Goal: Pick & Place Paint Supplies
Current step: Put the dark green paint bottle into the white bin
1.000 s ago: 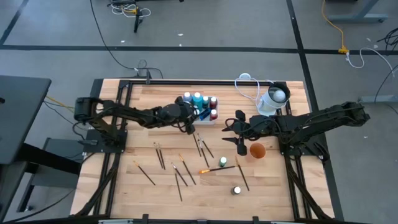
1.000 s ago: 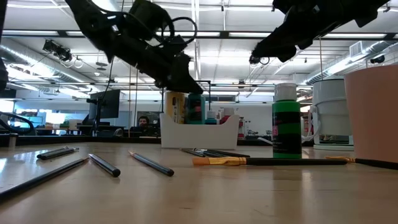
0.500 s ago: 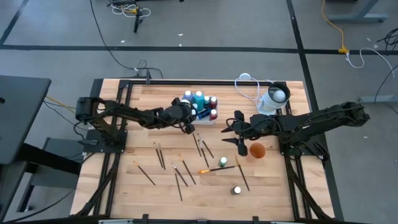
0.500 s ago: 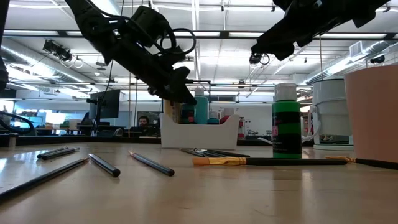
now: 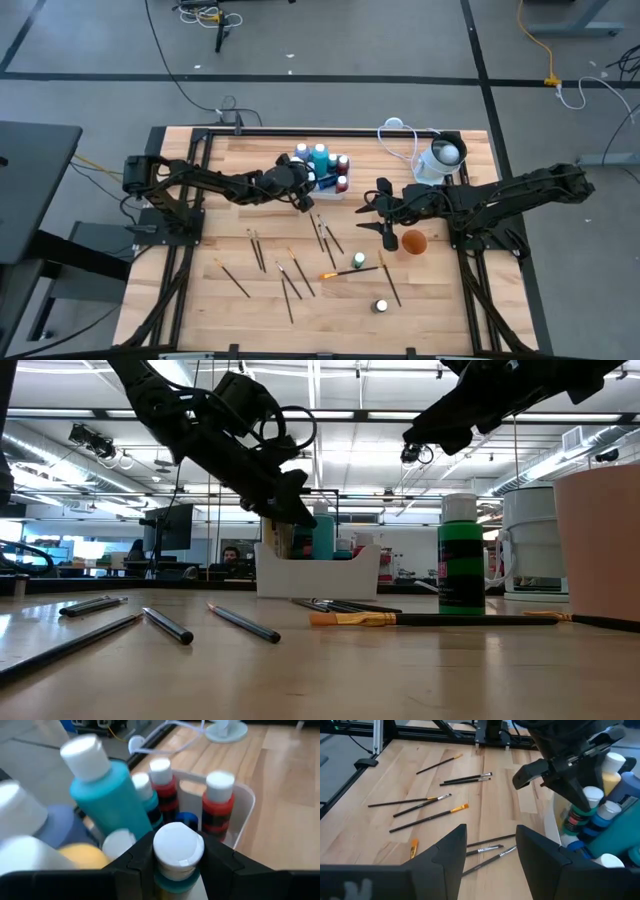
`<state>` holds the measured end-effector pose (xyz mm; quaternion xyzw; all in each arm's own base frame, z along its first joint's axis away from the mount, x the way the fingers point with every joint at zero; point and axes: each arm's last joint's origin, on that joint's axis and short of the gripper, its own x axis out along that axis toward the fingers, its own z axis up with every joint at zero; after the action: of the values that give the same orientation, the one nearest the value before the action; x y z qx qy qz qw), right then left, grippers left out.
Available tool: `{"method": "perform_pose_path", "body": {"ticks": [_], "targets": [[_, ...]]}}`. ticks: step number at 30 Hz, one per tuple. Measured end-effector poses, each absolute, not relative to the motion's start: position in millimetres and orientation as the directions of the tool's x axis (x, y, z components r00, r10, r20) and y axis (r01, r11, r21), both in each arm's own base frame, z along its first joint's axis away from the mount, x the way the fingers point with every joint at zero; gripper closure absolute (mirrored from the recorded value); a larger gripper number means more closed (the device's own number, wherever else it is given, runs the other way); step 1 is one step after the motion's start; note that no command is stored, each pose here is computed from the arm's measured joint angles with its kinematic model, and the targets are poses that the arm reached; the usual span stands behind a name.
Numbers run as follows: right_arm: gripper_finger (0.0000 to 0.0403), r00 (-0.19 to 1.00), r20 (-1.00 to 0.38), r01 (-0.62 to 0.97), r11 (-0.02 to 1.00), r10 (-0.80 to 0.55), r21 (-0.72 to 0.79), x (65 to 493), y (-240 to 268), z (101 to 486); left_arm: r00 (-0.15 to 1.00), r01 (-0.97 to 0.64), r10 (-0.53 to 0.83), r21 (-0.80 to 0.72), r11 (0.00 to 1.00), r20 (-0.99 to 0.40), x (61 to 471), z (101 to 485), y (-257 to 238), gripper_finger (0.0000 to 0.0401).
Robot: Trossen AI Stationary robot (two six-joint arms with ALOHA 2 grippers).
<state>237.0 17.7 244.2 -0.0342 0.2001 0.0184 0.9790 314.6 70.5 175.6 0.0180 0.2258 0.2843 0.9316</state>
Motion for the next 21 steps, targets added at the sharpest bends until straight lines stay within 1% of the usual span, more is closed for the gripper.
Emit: {"method": "perform_pose_path", "body": {"ticks": [6, 9, 14, 21], "targets": [[0.0227, 0.919, -0.393, -0.052, 0.997, 0.022, -0.065, 237.0, 17.7, 244.1, 0.682, -0.531, 0.586, 0.255, 0.808, -0.438, 315.8, 178.0, 72.1, 0.0266], [0.0227, 0.919, -0.393, -0.052, 0.997, 0.022, -0.065, 237.0, 17.7, 244.1, 0.675, -0.530, 0.576, 0.242, 0.813, -0.461, 314.7, 175.9, 72.5, 0.0269], [0.0227, 0.919, -0.393, -0.052, 0.997, 0.022, -0.065, 237.0, 17.7, 244.1, 0.723, -0.480, 0.507, 0.187, 0.857, -0.470, 316.3, 176.6, 70.5, 0.0271], [0.0227, 0.919, -0.393, -0.052, 0.997, 0.022, -0.065, 236.9, 17.7, 244.1, 0.722, -0.483, 0.508, 0.184, 0.856, -0.470, 315.9, 176.7, 72.5, 0.0268]]}}
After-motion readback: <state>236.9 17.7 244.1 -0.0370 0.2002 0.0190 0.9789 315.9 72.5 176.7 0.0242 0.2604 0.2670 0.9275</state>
